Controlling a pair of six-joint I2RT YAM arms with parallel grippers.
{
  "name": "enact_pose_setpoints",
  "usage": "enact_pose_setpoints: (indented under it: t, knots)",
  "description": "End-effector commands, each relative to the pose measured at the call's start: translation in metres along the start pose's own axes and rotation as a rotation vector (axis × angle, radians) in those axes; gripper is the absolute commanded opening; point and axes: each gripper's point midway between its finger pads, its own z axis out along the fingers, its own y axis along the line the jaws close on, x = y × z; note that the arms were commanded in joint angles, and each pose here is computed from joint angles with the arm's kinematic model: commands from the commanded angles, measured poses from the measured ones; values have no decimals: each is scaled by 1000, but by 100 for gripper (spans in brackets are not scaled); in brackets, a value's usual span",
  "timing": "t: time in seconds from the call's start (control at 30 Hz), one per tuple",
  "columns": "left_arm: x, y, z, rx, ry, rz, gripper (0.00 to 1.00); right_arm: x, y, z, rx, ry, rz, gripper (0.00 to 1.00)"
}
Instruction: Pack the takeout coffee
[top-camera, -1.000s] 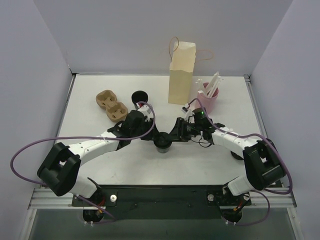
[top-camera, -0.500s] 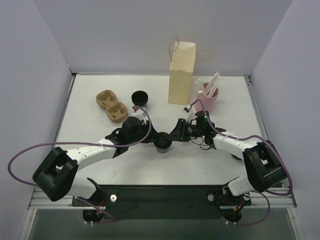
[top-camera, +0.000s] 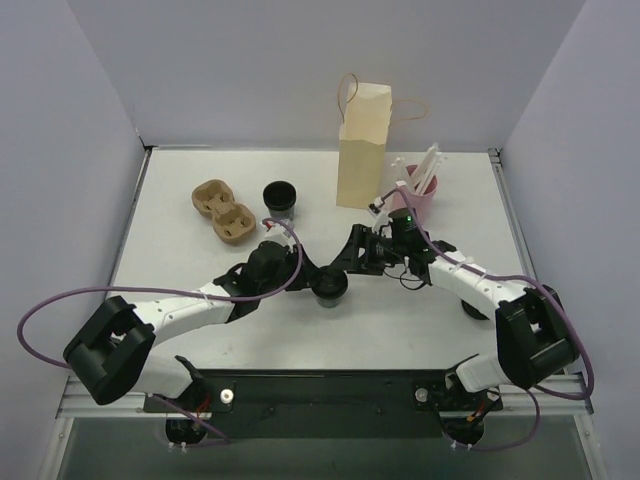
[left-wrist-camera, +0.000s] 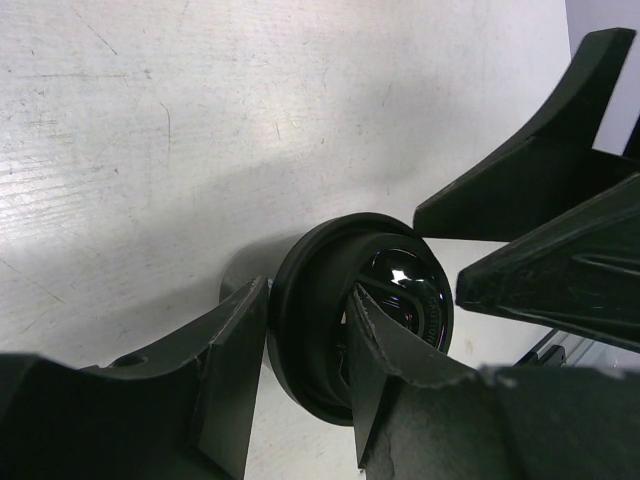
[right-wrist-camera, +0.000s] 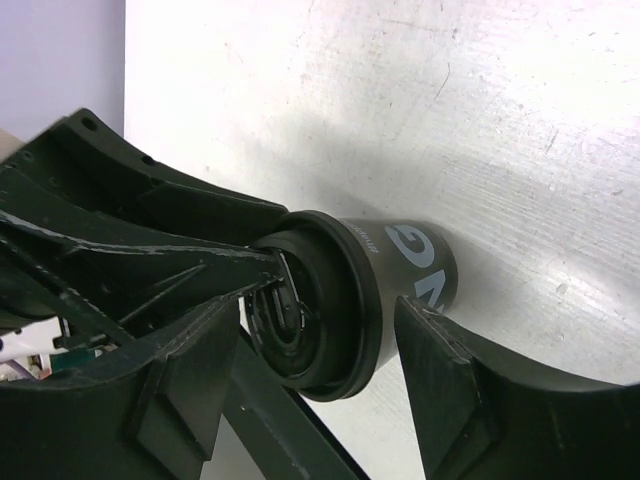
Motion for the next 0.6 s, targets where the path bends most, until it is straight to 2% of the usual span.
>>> enact_pose_setpoints:
  t: [0.0, 0.27, 0.57]
  knots:
    - [82, 86, -21, -308, 276, 64, 45, -15, 8, -18, 62, -50, 26, 64]
    - [81, 82, -22, -310, 263, 61, 45, 2, -17, -27, 229, -82, 127, 65]
    - [81, 82, -22, -317, 265, 62, 45, 11, 0, -14, 145, -101, 158, 63]
